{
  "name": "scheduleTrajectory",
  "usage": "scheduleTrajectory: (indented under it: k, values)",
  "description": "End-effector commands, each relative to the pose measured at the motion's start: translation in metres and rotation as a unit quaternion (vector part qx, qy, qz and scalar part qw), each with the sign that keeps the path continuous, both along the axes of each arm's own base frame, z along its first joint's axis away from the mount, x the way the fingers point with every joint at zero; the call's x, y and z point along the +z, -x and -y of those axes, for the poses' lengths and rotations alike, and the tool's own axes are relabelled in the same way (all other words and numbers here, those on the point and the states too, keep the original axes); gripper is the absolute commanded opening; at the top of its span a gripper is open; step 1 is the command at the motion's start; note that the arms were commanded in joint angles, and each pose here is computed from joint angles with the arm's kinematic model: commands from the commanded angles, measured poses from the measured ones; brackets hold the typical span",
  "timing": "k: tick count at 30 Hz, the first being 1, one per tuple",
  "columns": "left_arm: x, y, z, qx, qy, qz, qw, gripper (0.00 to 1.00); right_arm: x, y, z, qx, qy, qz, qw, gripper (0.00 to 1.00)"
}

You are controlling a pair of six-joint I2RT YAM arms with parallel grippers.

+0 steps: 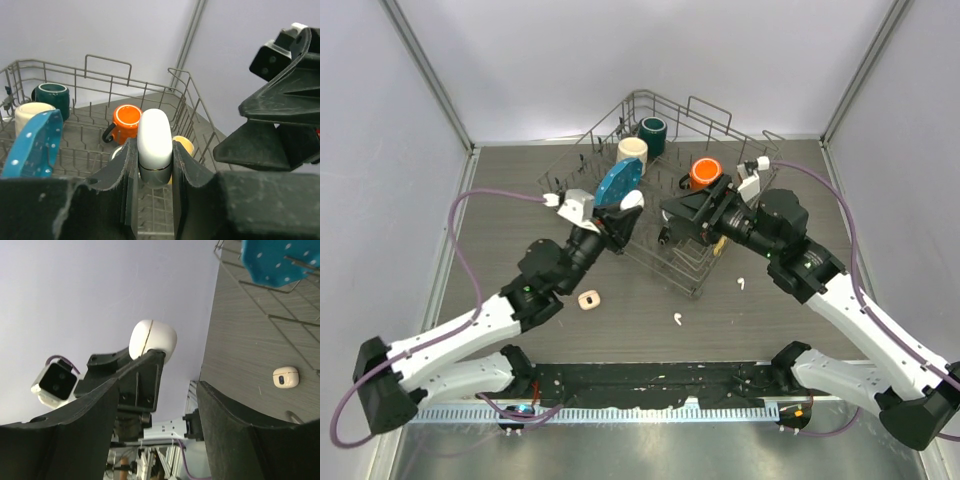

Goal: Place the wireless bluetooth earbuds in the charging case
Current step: Pick up the charging case at the center of the board.

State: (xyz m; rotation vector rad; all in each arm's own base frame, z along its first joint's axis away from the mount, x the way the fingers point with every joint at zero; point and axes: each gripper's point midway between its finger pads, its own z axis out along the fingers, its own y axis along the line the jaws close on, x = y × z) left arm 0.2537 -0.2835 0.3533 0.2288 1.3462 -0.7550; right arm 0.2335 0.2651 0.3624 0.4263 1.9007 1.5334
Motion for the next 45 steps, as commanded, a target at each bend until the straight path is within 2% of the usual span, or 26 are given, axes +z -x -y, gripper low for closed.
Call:
scheduleTrajectory:
  k: [1,8,9,12,25,31,39,43,45]
  values:
    - [-0.001,0.023,-0.006,-0.092,-0.038,0.005,0.995,0.0,0.026,0.022,-0.018,0.089,-0.005,0.053,0.995,0.69]
    - [0.002,0.048,-0.004,-0.197,-0.062,0.016,0.978,0.0,0.031,0.029,-0.032,0.142,-0.024,0.056,0.988,0.74]
    - [0.002,0.055,0.0,-0.22,-0.065,0.016,0.973,0.0,0.032,0.032,-0.033,0.151,-0.029,0.056,0.986,0.79]
    - [0.001,0.061,0.005,-0.249,-0.068,0.018,0.966,0.0,0.035,0.033,-0.036,0.159,-0.046,0.059,0.984,0.8]
    - [0.009,0.06,0.007,-0.251,-0.052,0.033,0.966,0.0,0.004,0.033,-0.044,0.177,-0.055,-0.007,0.983,0.8]
    - [0.012,0.055,0.0,-0.227,-0.043,0.039,0.972,0.0,-0.007,0.03,-0.042,0.164,-0.059,-0.025,0.984,0.8]
    - [0.016,0.059,0.003,-0.241,-0.039,0.041,0.969,0.0,-0.005,0.027,-0.045,0.164,-0.076,-0.039,0.983,0.8]
    - [0.013,0.06,0.008,-0.253,-0.039,0.037,0.966,0.0,-0.004,0.027,-0.047,0.165,-0.085,-0.044,0.982,0.76]
    - [0.011,0.058,0.01,-0.253,-0.039,0.035,0.966,0.0,-0.005,0.027,-0.047,0.167,-0.096,-0.059,0.98,0.71]
